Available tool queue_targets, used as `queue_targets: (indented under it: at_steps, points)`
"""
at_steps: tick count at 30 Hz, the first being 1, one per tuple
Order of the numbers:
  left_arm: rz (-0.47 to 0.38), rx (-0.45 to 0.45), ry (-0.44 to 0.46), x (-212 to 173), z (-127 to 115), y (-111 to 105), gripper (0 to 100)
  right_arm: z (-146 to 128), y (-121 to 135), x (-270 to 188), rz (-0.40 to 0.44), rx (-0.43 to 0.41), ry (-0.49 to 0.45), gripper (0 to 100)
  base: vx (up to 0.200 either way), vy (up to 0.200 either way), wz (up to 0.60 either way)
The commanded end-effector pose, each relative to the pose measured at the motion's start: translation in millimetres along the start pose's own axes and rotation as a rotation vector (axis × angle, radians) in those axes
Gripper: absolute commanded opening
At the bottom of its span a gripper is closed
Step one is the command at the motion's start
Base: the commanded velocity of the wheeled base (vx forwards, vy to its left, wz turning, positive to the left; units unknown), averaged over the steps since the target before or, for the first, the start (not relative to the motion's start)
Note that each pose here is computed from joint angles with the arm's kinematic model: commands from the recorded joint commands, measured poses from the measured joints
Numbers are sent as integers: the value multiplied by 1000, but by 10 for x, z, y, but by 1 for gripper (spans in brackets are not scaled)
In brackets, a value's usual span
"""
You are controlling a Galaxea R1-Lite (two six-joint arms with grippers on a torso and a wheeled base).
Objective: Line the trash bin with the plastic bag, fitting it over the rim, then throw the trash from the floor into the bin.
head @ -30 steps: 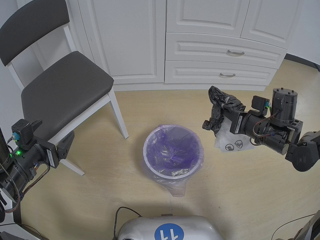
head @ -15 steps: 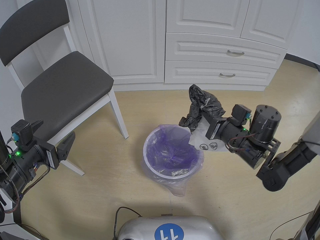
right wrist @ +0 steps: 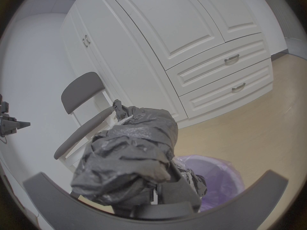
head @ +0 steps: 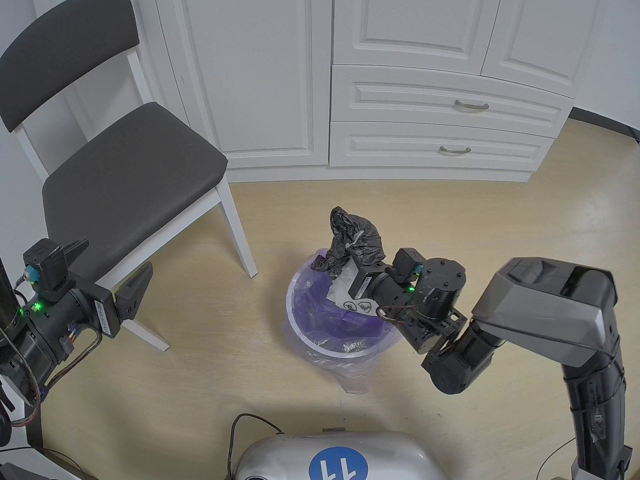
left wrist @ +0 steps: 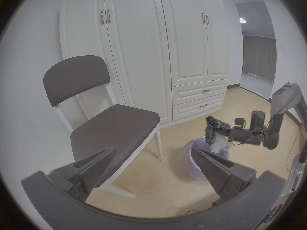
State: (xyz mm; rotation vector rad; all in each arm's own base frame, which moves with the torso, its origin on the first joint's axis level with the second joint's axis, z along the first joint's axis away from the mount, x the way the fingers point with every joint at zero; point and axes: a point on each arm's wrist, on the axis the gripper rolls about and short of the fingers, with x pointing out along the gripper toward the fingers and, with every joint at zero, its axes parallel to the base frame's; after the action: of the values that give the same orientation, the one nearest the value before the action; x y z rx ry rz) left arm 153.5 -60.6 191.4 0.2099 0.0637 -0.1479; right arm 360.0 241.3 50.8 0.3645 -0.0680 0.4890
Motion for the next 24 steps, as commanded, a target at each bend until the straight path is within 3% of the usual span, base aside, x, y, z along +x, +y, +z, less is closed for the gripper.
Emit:
queue_targets:
  at_steps: [1,12,18,20,24]
  points:
    - [-4,4,14,72,-52,-31,100,-551,-186,251,-4,25,-5,0,0,0,0]
    - [3,-15,-7,162,-86,-56,100,-657,-273,320,-7,25,-16,0,0,0,0]
    - [5,-20,-17,160,-75,-51,100,-699,-280,304,-18,32,22,0,0,0,0]
    - [16,-21,-17,166,-74,-32,100,-711,-287,238,-30,68,103,0,0,0,0]
    - [23,-21,-14,172,-79,-20,100,-677,-321,163,2,89,171,0,0,0,0]
